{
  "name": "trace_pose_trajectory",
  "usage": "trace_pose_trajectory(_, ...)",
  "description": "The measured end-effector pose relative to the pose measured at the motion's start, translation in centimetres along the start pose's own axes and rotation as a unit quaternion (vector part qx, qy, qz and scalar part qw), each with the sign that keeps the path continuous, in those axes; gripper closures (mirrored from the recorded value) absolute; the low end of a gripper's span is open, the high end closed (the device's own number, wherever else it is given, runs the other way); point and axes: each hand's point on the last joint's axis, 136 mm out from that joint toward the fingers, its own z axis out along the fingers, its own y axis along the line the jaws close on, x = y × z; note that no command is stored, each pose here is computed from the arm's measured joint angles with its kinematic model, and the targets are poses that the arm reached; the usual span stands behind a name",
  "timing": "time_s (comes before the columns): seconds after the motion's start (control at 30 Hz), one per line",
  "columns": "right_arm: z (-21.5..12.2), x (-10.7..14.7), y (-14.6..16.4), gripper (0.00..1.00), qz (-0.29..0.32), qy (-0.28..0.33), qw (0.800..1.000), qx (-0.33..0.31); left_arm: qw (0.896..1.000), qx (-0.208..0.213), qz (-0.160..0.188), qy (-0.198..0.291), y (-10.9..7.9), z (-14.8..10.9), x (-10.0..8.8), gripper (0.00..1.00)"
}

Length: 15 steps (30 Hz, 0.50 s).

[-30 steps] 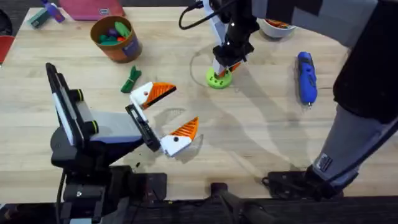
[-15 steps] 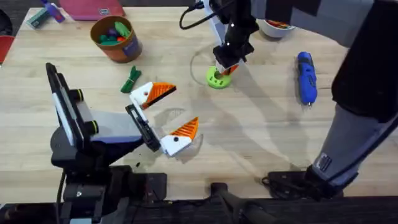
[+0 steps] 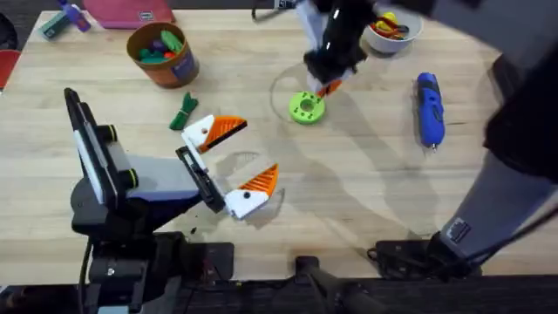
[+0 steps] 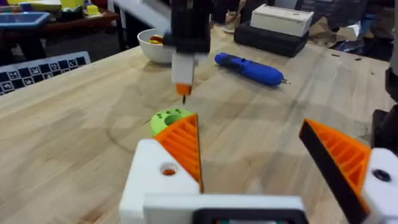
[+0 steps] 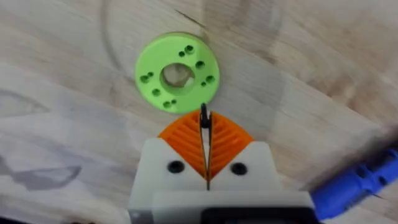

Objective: Pick up the gripper from the table and insert it into the empty holder that is missing its gripper. Then pick up a screw, insert it into the mounting hole, and use the screwdriver to tighten it. Finally, clean up the table by picking up the vegetable and placing it into the bucket.

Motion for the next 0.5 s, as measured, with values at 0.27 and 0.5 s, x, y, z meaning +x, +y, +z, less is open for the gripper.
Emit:
trace_pose_trajectory(0.27,-10.1,-2.0,0.3,0.996,-0.005,-0.094,0.996,0.000,1.000,0.000,0.000,0.000,0.0,0.0,0.0,0.016)
trace_pose_trajectory(0.5,-12.4,-1.9,2.3,0.996,-0.037,-0.109,0.993,-0.003,1.000,0.000,0.000,0.000,0.0,0.0,0.0,0.016)
